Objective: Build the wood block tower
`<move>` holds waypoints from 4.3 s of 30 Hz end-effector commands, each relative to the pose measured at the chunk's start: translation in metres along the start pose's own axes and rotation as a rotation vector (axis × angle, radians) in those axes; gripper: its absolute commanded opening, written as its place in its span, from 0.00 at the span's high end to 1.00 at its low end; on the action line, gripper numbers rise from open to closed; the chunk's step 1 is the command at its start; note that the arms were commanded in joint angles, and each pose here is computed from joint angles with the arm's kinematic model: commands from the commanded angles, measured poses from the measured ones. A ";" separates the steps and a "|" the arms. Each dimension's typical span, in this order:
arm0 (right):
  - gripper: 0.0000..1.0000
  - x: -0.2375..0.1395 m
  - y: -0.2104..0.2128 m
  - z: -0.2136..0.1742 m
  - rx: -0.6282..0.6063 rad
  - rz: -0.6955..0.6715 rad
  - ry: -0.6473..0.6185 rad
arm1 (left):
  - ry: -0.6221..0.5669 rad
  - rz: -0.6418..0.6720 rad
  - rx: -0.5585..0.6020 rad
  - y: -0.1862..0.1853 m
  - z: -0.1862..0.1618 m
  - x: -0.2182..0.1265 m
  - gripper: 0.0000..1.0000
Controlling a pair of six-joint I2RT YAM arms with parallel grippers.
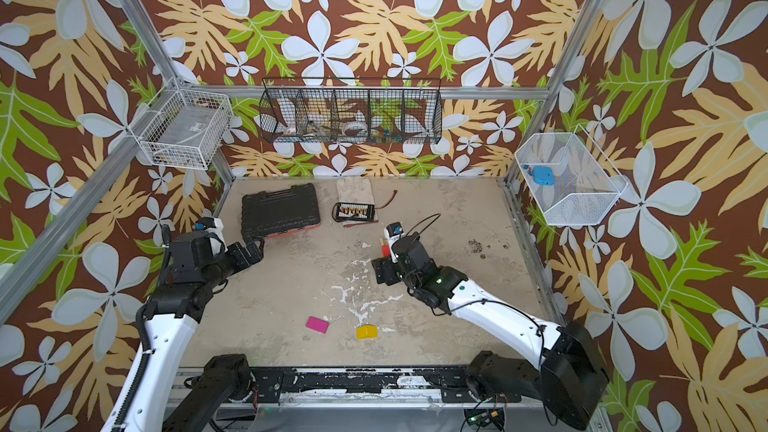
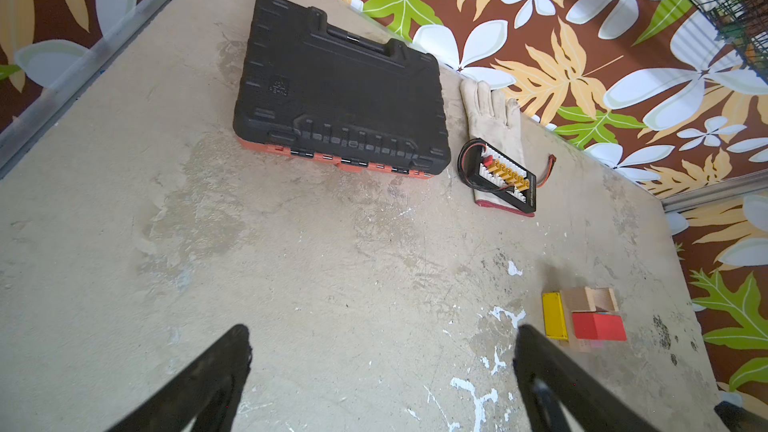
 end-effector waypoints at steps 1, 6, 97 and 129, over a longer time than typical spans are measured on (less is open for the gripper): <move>0.14 -0.004 0.017 -0.018 -0.060 0.079 0.027 | 0.007 -0.067 0.009 -0.007 -0.002 0.003 0.00; 0.15 0.002 0.034 -0.059 -0.136 0.148 0.136 | 0.067 -0.169 0.016 -0.017 -0.010 0.013 0.00; 0.81 0.064 0.082 -0.060 -0.155 -0.185 0.306 | 0.055 -0.103 0.002 -0.010 -0.009 0.011 0.00; 0.36 0.092 0.025 -0.115 -0.281 -0.350 0.442 | 0.048 -0.101 0.002 -0.010 -0.008 0.010 0.00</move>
Point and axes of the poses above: each gripper's point midway between its finger pads, its own x axis out along the fingers, its own y axis along the line the jaws close on, z = x × y, the point moved 5 cm from there along -x, back along the fingers, and after that the axes turned 10 degrees about x, right-handed, at the moved point
